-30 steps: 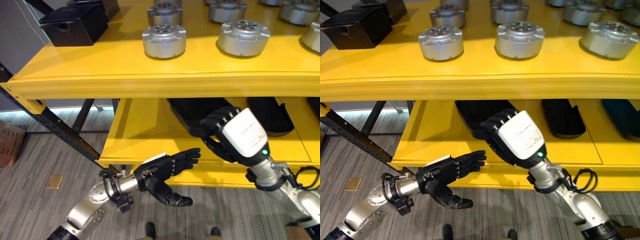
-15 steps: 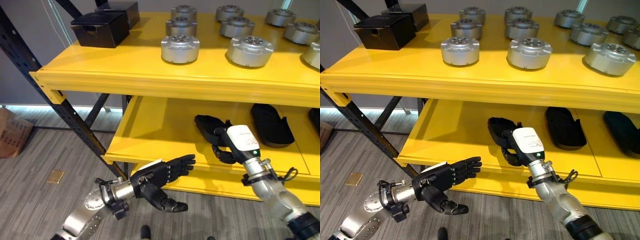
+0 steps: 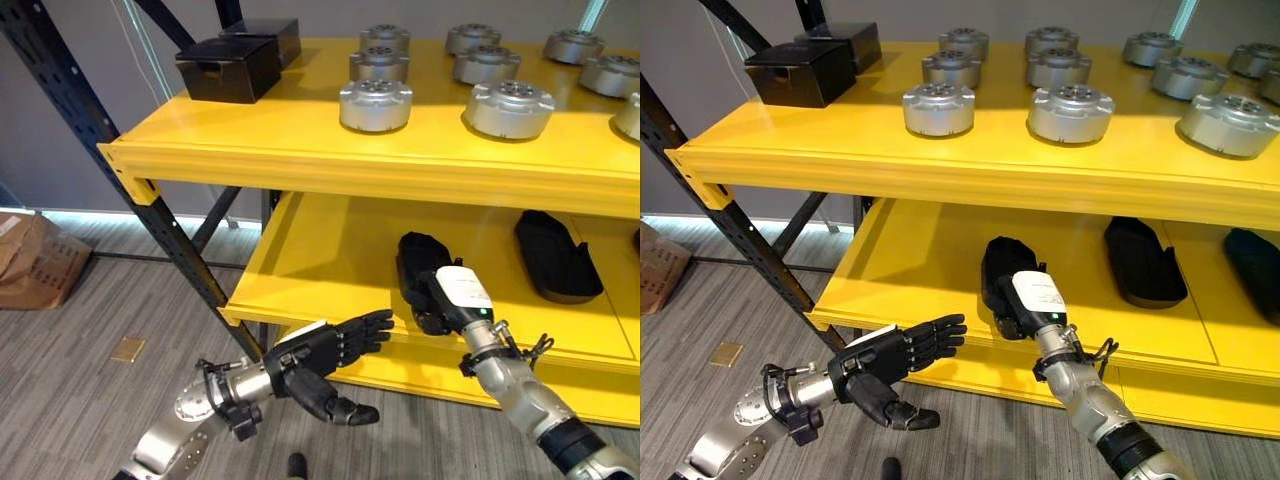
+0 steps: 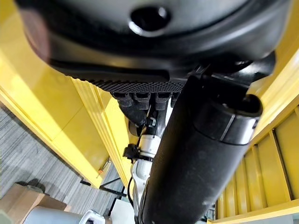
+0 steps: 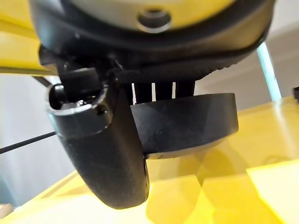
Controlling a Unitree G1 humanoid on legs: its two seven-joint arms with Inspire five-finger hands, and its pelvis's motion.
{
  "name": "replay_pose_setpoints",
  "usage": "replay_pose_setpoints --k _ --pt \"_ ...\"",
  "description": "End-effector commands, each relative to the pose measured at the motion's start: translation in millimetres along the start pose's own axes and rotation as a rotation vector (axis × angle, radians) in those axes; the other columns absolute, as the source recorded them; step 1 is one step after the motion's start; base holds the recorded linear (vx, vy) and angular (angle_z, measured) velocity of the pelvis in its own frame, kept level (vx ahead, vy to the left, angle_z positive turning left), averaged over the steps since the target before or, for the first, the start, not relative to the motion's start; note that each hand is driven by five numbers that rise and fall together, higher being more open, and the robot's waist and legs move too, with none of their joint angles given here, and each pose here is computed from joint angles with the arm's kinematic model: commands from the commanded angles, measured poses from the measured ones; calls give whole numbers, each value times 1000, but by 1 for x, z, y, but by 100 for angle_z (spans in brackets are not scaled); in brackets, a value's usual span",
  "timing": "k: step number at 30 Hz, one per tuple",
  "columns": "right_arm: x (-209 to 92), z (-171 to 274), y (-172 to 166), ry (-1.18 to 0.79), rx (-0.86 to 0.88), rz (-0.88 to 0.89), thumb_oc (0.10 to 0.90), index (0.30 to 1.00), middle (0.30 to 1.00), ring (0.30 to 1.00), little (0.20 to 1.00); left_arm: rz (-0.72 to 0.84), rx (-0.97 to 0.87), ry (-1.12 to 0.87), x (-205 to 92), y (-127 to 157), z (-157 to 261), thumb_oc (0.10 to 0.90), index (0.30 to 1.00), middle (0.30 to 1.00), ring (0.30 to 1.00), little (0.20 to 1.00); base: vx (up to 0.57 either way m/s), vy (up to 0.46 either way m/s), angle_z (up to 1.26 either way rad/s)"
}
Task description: Move parts from the plastic box to the shelf.
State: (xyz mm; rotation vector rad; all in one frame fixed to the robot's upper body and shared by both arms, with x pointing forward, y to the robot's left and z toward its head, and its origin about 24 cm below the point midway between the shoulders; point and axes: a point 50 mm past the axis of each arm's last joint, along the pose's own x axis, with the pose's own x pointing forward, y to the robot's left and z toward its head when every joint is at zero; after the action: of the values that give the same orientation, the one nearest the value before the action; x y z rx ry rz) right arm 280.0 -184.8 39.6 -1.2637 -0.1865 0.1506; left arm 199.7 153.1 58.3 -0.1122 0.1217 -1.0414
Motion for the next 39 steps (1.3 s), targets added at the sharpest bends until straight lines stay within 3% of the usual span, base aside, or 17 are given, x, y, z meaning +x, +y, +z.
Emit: replay_pose_setpoints --k 1,11,21,30,39 --pt "42 25 -47 -116 -15 -179 400 300 300 300 300 -52 128 -191 12 4 39 900 1000 1000 1000 1000 73 164 2" --pt "39 1 -43 22 -20 -187 400 300 300 300 300 -133 148 -157 16 5 38 900 1000 1000 1000 1000 45 214 2" --pt "39 -1 -35 52 1 -177 400 300 300 300 300 -119 163 -152 26 2 38 900 1000 1000 1000 1000 79 119 -35" --pt "20 -30 -35 121 -38 -162 400 300 300 300 300 -186 135 -184 33 1 42 900 1000 1000 1000 1000 100 -59 38" --pt "33 -27 -44 71 -78 -124 400 300 300 300 300 -125 166 -210 38 5 47 900 1000 1000 1000 1000 85 -196 -3"
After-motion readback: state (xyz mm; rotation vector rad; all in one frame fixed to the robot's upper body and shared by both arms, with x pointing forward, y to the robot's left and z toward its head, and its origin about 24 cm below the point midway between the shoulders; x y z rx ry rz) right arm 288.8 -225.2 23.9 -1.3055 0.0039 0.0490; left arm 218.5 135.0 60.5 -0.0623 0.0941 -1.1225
